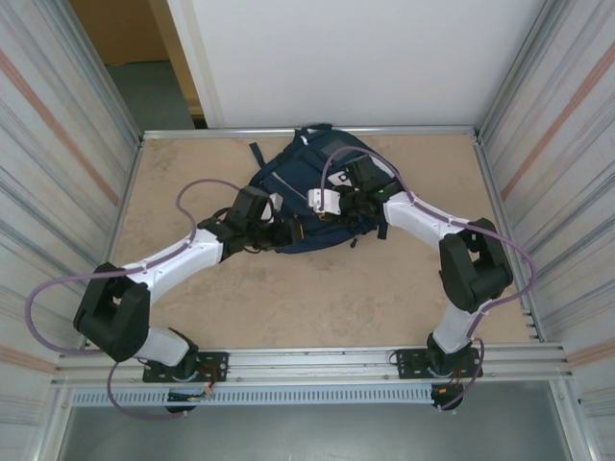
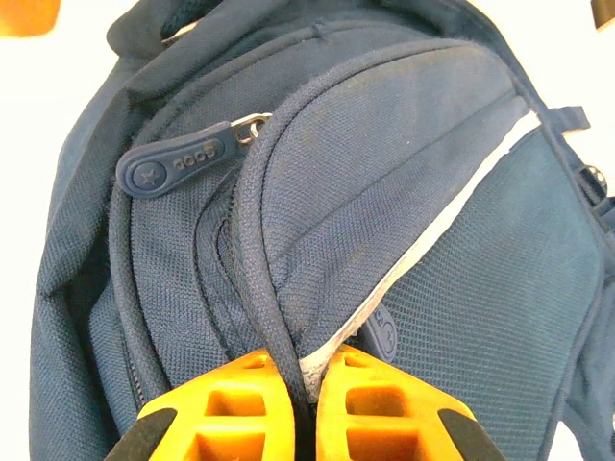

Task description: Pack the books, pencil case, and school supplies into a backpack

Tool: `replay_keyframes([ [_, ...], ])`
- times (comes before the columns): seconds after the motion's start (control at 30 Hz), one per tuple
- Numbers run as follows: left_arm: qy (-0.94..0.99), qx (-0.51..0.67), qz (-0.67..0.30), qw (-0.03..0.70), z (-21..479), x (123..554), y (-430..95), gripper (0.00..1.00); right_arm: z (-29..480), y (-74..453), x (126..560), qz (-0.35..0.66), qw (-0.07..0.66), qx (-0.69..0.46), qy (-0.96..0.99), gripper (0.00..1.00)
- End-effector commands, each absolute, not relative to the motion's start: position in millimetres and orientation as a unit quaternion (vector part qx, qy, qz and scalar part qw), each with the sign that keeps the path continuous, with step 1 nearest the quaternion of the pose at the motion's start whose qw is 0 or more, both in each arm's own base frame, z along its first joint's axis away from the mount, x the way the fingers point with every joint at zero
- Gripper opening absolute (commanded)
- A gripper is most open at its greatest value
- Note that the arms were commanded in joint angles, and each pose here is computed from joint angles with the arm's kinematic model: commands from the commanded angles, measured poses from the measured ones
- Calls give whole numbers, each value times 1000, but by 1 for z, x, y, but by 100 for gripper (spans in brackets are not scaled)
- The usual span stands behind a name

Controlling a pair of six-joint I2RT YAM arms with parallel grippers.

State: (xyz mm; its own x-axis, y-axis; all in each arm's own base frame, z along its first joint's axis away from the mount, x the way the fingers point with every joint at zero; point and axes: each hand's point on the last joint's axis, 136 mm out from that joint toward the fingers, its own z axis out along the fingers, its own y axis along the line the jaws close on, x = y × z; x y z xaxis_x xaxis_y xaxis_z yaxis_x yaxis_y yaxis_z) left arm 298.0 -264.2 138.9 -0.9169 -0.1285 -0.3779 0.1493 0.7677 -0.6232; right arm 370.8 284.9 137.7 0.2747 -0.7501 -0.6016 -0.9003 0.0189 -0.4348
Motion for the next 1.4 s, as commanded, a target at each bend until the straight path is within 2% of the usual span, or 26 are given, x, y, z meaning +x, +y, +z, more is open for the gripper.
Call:
replay_keyframes([
  [0.0, 908, 24, -353, 224, 161, 310, -271, 49, 183, 294, 361, 134, 441, -678, 573, 0],
  [0.17, 903, 34, -357, 236, 178, 316, -275, 49, 193, 294, 353, 147, 442, -676, 570, 0],
  [0.27, 914, 20, -333, 232, 171, 319, -268, 49, 199, 293, 348, 155, 447, -668, 574, 0],
  [0.43, 914, 24, -350, 202, 159, 314, -277, 47, 209, 292, 343, 159, 457, -662, 573, 0],
  [0.57, 917, 26, -341, 207, 158, 314, -277, 47, 212, 292, 338, 155, 458, -667, 567, 0],
  [0.67, 914, 36, -339, 219, 164, 316, -276, 41, 212, 296, 327, 150, 452, -684, 552, 0],
  [0.77, 918, 49, -326, 221, 164, 319, -273, 31, 215, 300, 318, 151, 456, -690, 541, 0],
  [0.83, 918, 72, -320, 223, 166, 318, -273, 16, 217, 302, 314, 158, 465, -687, 537, 0],
  [0.97, 915, 115, -310, 232, 164, 312, -271, 1, 215, 298, 309, 155, 460, -689, 538, 0],
  [1.1, 930, 98, -252, 247, 153, 314, -243, 0, 205, 286, 304, 145, 445, -702, 536, 0],
  [1.2, 945, 51, -203, 252, 132, 327, -201, 0, 186, 275, 273, 140, 420, -773, 454, 0],
  [1.23, 947, 35, -199, 251, 126, 333, -190, 0, 178, 271, 263, 131, 413, -799, 417, 0],
  [1.37, 935, 12, -231, 267, 121, 354, -169, 0, 175, 271, 263, 120, 422, -801, 406, 0],
])
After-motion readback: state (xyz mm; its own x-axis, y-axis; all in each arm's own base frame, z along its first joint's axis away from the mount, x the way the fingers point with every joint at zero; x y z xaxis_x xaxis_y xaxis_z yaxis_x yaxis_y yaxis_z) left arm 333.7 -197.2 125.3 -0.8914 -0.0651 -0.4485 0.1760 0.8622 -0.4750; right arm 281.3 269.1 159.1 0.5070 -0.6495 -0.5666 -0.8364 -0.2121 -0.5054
